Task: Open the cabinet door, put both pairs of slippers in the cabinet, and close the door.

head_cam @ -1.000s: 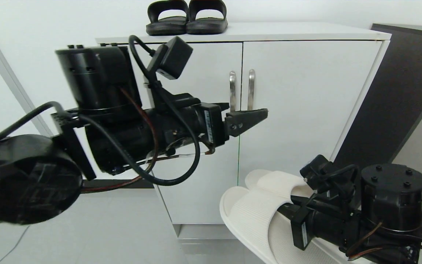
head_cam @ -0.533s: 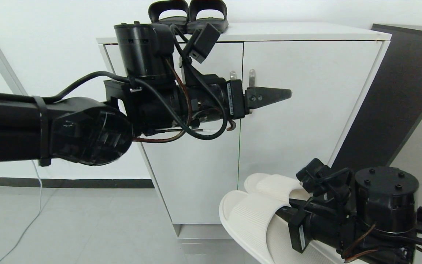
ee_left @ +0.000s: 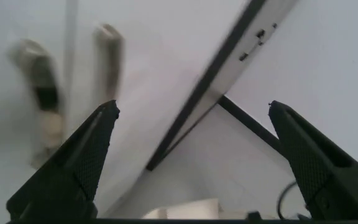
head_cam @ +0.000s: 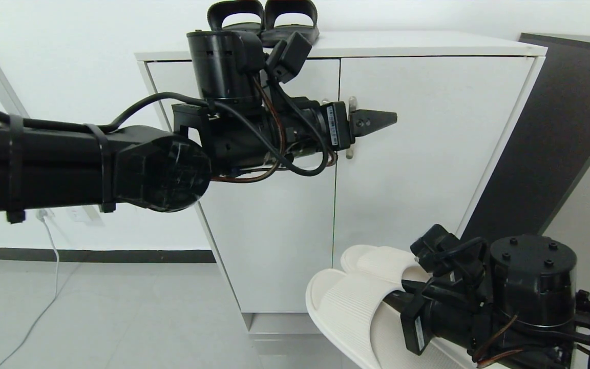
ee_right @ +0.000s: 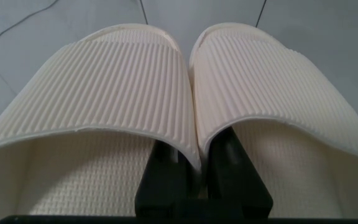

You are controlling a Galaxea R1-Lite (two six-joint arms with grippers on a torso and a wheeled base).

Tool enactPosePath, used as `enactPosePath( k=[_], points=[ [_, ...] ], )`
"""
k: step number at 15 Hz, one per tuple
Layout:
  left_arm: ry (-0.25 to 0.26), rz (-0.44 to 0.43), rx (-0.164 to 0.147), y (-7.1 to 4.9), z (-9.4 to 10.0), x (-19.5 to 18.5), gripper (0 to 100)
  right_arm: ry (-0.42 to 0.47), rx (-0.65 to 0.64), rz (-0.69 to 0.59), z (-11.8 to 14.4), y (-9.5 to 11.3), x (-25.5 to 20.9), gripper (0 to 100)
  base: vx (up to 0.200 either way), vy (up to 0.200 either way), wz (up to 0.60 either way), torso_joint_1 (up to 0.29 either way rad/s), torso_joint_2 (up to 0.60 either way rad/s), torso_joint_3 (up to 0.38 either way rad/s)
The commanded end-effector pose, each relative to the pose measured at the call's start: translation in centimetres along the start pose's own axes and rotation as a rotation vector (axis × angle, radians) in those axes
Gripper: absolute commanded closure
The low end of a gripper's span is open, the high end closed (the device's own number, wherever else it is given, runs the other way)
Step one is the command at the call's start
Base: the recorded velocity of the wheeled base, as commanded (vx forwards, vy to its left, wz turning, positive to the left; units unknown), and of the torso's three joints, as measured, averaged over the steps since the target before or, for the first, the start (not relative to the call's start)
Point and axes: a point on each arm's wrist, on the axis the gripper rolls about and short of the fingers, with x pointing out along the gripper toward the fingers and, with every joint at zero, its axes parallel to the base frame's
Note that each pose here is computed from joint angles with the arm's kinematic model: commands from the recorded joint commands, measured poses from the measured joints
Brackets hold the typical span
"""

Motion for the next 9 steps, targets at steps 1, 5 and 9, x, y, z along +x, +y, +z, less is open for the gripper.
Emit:
enactPosePath(
  k=[1, 5, 9],
  points=[
    [-0.015, 0.025, 0.004, 0.7, 0.2, 0.7, 0, 0.005, -0.003, 0.002, -0.1, 0.0, 0.1, 100, 0.000, 0.000, 0.00, 0.000, 0.00, 0.000],
    [-0.005, 0.081, -0.005, 1.7, -0.3, 2.0, 0, 0.006, -0.006, 0.000, -0.2, 0.0, 0.0, 100, 0.000, 0.000, 0.00, 0.000, 0.00, 0.000],
    [0.001, 0.092, -0.009, 2.4, -0.8, 3.0, 0, 0.006, -0.006, 0.002, -0.2, 0.0, -0.1, 100, 0.000, 0.000, 0.00, 0.000, 0.00, 0.000]
  ],
)
